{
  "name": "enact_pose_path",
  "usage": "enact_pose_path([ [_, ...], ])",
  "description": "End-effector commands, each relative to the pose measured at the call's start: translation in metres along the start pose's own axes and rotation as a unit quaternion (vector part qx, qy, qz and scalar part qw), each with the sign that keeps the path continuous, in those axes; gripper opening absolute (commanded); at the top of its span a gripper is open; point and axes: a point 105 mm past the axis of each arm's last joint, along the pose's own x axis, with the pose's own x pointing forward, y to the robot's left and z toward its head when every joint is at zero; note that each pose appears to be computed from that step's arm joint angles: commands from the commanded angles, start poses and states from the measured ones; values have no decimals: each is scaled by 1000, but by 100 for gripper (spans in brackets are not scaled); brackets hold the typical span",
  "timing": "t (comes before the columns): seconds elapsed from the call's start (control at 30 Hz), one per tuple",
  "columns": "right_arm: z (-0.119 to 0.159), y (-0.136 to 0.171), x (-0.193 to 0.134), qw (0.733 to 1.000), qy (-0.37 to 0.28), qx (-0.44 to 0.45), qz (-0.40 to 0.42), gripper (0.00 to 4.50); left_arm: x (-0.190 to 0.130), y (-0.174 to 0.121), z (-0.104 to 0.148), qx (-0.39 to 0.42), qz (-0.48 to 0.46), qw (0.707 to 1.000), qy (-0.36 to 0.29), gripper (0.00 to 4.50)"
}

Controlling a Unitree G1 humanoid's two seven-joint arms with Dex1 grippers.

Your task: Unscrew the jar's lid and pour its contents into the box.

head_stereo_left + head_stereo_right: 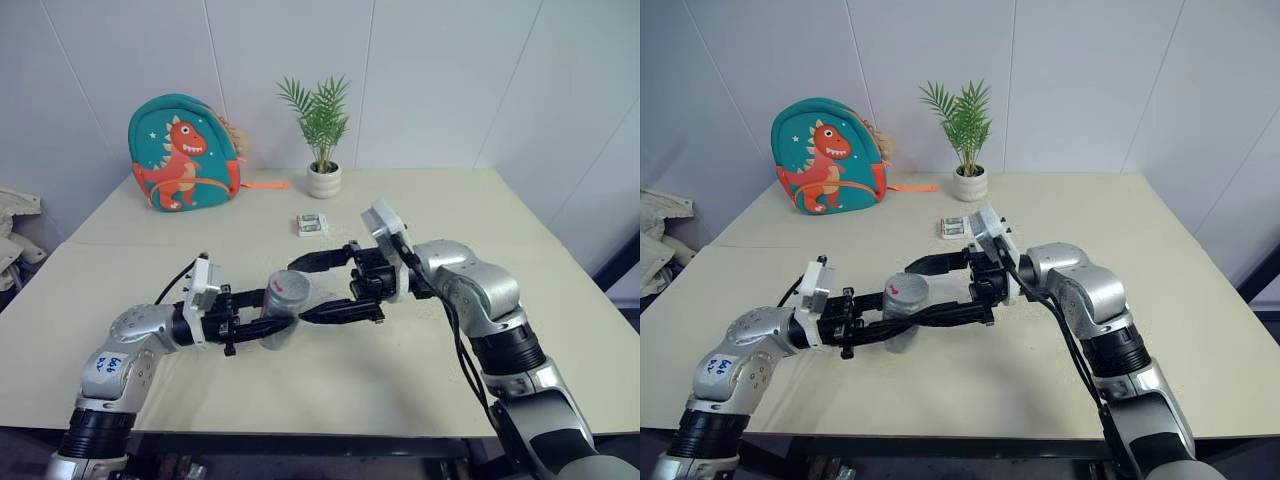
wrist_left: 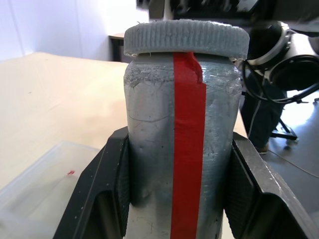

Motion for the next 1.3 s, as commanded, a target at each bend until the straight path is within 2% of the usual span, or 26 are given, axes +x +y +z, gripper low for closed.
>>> enact_pose_path([
  [0.03, 14, 0, 1, 999, -24, -27, -22, 445, -3, 2, 11, 17, 21, 999, -29, 203],
  [0.27, 5, -12, 27, 996, -15, -22, -85, 445, 5, 2, 12, 16, 40, 997, -62, 203],
  [0.53, -1, -19, 41, 994, -15, -12, -106, 445, 19, -3, 14, 14, 38, 995, -92, 203],
  [1.0, 8, -39, 21, 990, -46, -5, -134, 445, 22, -6, 12, 17, 44, 992, -113, 203],
  [1.3, 2, -44, -1, 988, -32, -3, -150, 445, 22, -4, 13, 18, 53, 990, -126, 203],
])
